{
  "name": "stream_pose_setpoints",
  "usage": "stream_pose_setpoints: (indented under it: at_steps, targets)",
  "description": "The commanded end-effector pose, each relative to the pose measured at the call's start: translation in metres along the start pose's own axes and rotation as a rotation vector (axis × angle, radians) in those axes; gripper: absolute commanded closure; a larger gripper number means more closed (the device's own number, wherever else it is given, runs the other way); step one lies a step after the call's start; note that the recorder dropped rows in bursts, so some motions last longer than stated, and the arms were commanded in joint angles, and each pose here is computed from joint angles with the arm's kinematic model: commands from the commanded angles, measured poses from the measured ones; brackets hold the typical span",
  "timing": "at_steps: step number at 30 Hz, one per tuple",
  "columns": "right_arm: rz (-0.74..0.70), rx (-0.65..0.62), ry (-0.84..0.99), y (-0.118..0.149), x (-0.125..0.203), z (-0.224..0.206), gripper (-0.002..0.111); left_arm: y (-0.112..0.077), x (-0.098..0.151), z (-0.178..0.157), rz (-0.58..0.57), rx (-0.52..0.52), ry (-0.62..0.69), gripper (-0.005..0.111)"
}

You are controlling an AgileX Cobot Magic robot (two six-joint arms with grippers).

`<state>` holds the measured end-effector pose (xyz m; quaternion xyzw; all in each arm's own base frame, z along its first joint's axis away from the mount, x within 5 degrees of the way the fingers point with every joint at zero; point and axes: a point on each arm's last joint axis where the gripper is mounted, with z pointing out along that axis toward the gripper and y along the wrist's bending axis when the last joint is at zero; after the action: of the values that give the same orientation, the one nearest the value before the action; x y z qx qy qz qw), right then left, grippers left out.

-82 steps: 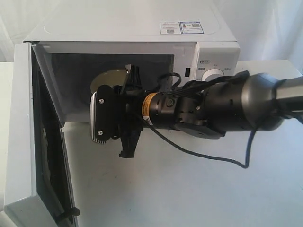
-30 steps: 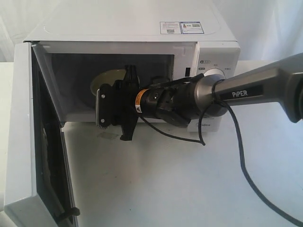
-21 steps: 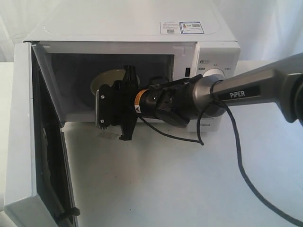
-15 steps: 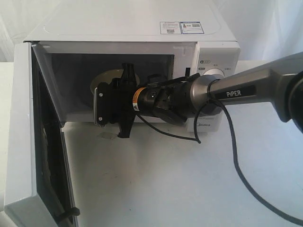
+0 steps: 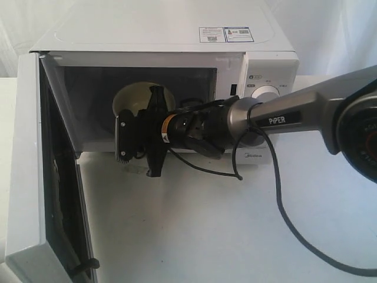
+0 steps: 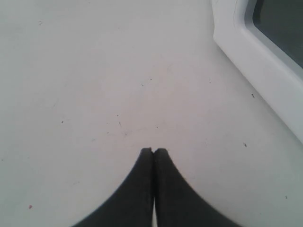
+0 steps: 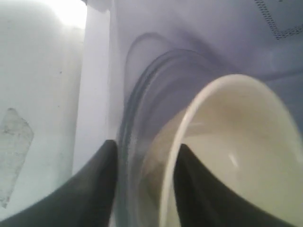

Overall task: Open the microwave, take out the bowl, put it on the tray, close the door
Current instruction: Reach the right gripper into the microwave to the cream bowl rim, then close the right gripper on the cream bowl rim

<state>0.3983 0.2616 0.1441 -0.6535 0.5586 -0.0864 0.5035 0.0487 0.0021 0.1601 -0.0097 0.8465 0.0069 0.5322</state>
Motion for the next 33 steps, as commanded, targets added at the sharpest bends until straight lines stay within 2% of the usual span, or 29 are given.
stream_pose_setpoints:
  at_steps: [1, 5, 13, 19, 28, 33]
  targets:
    - [0.011, 0.008, 0.015, -0.005, 0.004, -0.001, 0.093, 0.0, 0.002, 0.0, -0.009, 0.001, 0.014, 0.107]
    - [0.02, -0.006, 0.038, -0.004, 0.006, -0.002, 0.108, 0.0, 0.002, 0.0, -0.009, 0.001, 0.014, 0.107]
    - [0.088, -0.021, 0.1, -0.014, -0.001, -0.017, 0.108, 0.0, 0.002, 0.0, -0.009, 0.001, 0.014, 0.107]
    - [0.073, -0.039, 0.137, -0.02, -0.017, -0.03, 0.108, 0.0, 0.002, 0.0, -0.009, 0.001, 0.014, 0.107]
    - [0.037, -0.114, 0.205, -0.01, -0.04, -0.041, 0.108, 0.0, 0.002, 0.0, -0.009, 0.001, 0.014, 0.107]
    - [0.067, -0.127, 0.203, -0.008, -0.052, -0.059, 0.108, 0.0, 0.002, 0.0, -0.009, 0.001, 0.014, 0.107]
